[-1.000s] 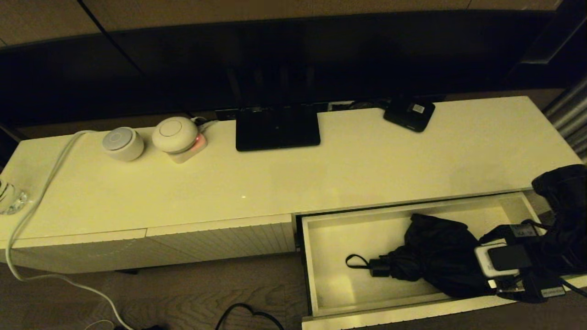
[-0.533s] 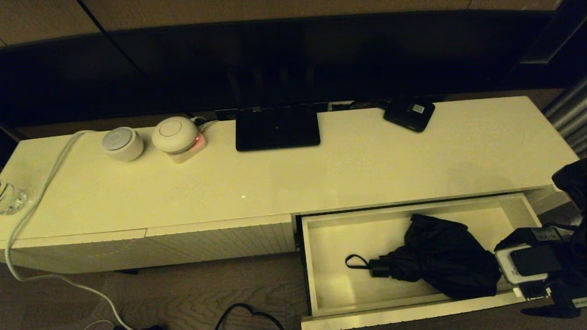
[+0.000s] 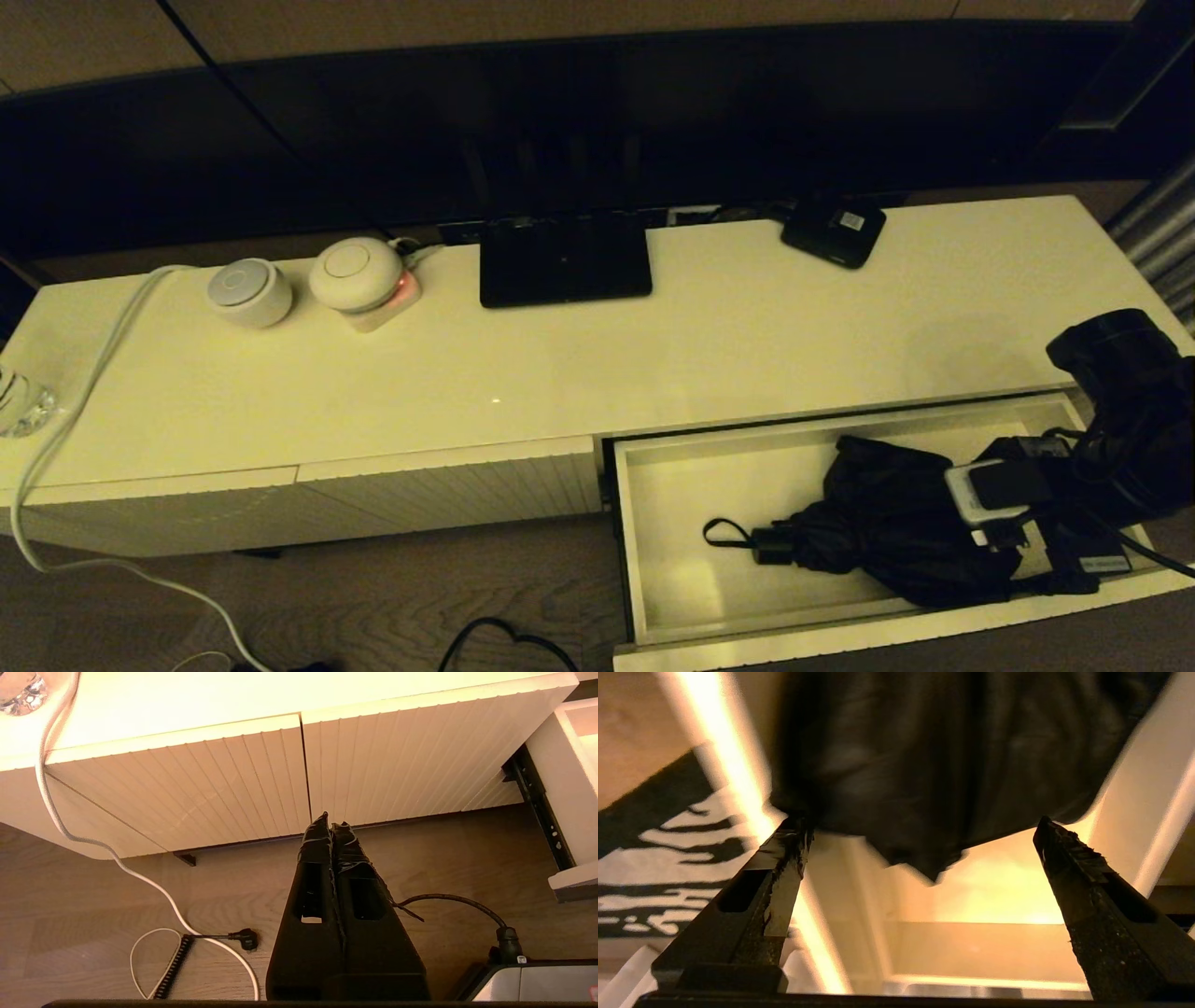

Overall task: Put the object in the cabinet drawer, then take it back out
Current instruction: Take the umbrella out of the drawer and put it on the table

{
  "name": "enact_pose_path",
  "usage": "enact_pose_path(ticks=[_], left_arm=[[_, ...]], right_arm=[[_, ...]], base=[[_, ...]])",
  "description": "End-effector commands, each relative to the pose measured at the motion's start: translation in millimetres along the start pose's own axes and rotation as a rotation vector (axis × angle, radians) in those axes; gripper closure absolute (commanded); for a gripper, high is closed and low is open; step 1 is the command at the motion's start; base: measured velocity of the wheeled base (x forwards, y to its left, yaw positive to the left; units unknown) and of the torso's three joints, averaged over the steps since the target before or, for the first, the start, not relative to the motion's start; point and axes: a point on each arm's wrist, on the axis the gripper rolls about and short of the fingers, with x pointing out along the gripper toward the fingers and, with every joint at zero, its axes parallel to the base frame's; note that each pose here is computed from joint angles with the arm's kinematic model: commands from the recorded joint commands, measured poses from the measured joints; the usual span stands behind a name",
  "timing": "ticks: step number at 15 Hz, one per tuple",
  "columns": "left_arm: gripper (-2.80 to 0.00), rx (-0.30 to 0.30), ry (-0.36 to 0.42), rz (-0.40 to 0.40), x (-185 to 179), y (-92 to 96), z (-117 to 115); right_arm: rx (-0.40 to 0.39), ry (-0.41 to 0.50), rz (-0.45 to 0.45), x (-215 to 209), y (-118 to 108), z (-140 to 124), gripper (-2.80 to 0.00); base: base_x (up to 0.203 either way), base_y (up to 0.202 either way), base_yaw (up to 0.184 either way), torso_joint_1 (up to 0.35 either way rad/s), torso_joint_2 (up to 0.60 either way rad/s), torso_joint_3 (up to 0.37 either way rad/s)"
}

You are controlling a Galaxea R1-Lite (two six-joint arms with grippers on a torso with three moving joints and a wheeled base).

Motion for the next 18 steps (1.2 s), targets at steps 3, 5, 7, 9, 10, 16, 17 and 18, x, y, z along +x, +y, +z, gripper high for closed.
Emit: enact_pose_path(ticks=[3,5,7,9,10,16,17,18], left_arm=[[0.0,0.0,0.003,0.0,0,0.0,-1],[0.0,0.0,0.003,0.0,0,0.0,-1],[0.0,0.0,0.003,0.0,0,0.0,-1],[0.0,0.001,0.003,0.0,0,0.0,-1],[0.0,0.001,0.003,0.0,0,0.0,-1],[0.0,0.001,0.003,0.0,0,0.0,-1],[0.0,0.001,0.003,0.0,0,0.0,-1],[0.0,0.001,0.003,0.0,0,0.0,-1]], right_arm=[[0.001,-0.003,0.006,17,-19,0,-2.8],[0.001,-0.003,0.009,21,-21,0,-2.8],[0.0,-0.004,-0.003,27,-22,0,-2.8],[-0.001,-0.007,0.0,35,-23,1,-2.8],[0.009,-0.008,0.004,38,-23,1,-2.8],[0.003,-0.021,-0.036,55,-35,8,-2.8],[0.003,-0.021,-0.033,57,-36,8,-2.8],[0.003,-0.019,-0.028,60,-36,7,-2.8]], base=[[0.0,0.0,0.0,0.0,0.0,0.0],[0.0,0.0,0.0,0.0,0.0,0.0],[0.0,0.0,0.0,0.0,0.0,0.0],[0.0,0.0,0.0,0.0,0.0,0.0],[0.0,0.0,0.0,0.0,0.0,0.0],[0.0,0.0,0.0,0.0,0.0,0.0],[0.0,0.0,0.0,0.0,0.0,0.0],[0.0,0.0,0.0,0.0,0.0,0.0]])
